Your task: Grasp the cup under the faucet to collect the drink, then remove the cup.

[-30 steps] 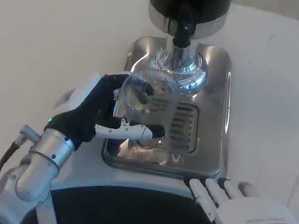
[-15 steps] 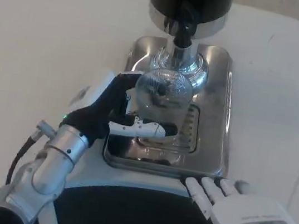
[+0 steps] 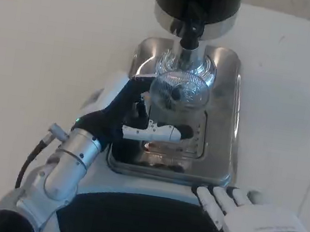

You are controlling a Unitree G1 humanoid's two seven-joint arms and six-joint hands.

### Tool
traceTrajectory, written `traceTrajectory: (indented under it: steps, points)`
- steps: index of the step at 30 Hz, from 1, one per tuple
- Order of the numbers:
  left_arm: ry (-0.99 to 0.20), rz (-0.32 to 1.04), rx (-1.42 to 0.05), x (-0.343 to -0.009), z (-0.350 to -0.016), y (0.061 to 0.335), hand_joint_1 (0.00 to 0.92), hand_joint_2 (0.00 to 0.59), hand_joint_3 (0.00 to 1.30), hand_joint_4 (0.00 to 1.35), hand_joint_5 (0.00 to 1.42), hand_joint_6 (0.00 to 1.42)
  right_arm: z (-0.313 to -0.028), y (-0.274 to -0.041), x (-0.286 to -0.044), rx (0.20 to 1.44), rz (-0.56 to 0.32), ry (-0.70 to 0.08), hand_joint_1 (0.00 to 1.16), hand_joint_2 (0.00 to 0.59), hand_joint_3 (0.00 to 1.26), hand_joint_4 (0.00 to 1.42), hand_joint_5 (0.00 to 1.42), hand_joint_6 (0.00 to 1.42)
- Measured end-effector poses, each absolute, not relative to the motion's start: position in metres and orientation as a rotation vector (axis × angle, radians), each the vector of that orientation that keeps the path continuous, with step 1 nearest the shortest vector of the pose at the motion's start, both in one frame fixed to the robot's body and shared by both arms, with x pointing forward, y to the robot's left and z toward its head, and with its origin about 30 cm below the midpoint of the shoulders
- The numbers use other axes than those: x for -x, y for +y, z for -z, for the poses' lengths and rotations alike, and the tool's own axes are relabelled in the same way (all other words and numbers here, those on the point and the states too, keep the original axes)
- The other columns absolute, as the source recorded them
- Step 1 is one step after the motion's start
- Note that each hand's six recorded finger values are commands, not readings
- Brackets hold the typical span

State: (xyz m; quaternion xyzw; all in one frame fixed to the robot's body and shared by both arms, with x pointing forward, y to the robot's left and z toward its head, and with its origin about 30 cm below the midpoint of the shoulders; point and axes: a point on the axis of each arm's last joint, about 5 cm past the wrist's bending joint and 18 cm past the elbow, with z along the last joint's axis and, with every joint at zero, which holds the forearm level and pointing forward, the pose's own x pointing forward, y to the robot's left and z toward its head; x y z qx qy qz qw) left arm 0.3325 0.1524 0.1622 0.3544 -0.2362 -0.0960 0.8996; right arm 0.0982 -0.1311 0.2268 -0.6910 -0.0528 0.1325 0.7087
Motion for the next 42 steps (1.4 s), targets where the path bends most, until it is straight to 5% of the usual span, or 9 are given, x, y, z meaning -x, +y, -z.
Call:
traceTrajectory:
  steps: [3,8,26,42]
  points:
    - [-0.516,0.183,-0.791,-0.332,-0.162,0.153,0.334,0.051,0.48,0.37,0.58,0.77,-0.227,-0.132,-0.098,1.532,-0.292,-0.115,0.23,0.487,0.00,0.00,0.00,0.00]
    - [-0.544,0.157,-0.835,-0.332,-0.163,0.153,0.289,0.040,0.35,0.24,0.42,0.53,-0.227,-0.133,-0.098,1.525,-0.293,-0.120,0.23,0.486,0.00,0.00,0.00,0.00]
    - [-0.566,0.175,-0.893,-0.333,-0.170,0.161,0.120,0.014,0.04,0.00,0.21,0.34,-0.227,-0.133,-0.098,1.527,-0.297,-0.119,0.27,0.462,0.00,0.00,0.00,0.00]
    - [-0.561,0.168,-0.885,-0.331,-0.177,0.180,0.083,0.012,0.02,0.00,0.20,0.33,-0.227,-0.133,-0.098,1.524,-0.297,-0.119,0.27,0.462,0.00,0.00,0.00,0.00]
